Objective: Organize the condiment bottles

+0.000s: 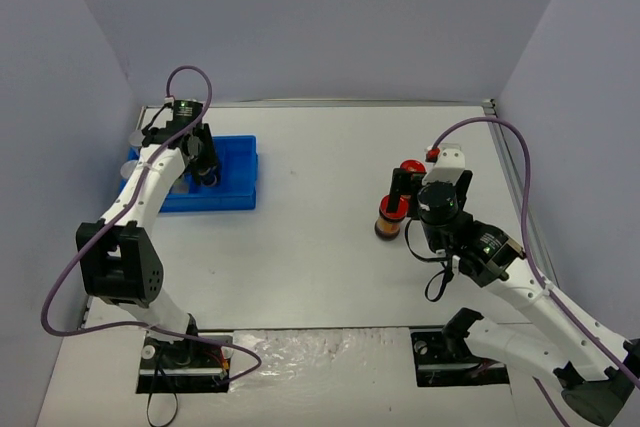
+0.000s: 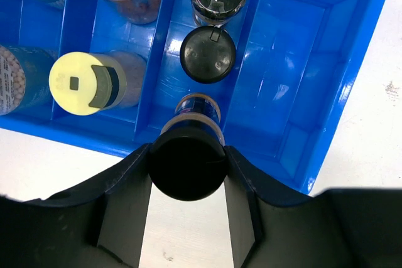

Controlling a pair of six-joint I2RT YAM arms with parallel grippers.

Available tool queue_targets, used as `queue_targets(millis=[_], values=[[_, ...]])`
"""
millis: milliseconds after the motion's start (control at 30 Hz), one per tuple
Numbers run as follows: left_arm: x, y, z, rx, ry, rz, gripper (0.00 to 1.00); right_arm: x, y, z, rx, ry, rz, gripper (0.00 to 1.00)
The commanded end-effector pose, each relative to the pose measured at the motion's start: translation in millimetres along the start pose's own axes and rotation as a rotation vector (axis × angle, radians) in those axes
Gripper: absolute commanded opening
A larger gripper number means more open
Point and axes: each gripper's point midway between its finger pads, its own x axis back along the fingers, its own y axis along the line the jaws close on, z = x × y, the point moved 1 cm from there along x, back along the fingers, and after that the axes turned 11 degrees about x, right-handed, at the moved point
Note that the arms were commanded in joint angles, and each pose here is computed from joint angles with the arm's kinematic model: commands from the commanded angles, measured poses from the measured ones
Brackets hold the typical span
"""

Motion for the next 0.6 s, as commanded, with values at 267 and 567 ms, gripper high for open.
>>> queue_targets(millis=[267, 567], values=[[-17, -5, -12, 0.011, -0.033, 0.019, 0.16, 0, -4, -12, -0.049, -0.058, 0.016, 1.00], [-35, -1, 2, 0.009, -0.004, -0.001, 0.23, -2, -1, -4, -0.060, -0.043, 0.005, 1.00]])
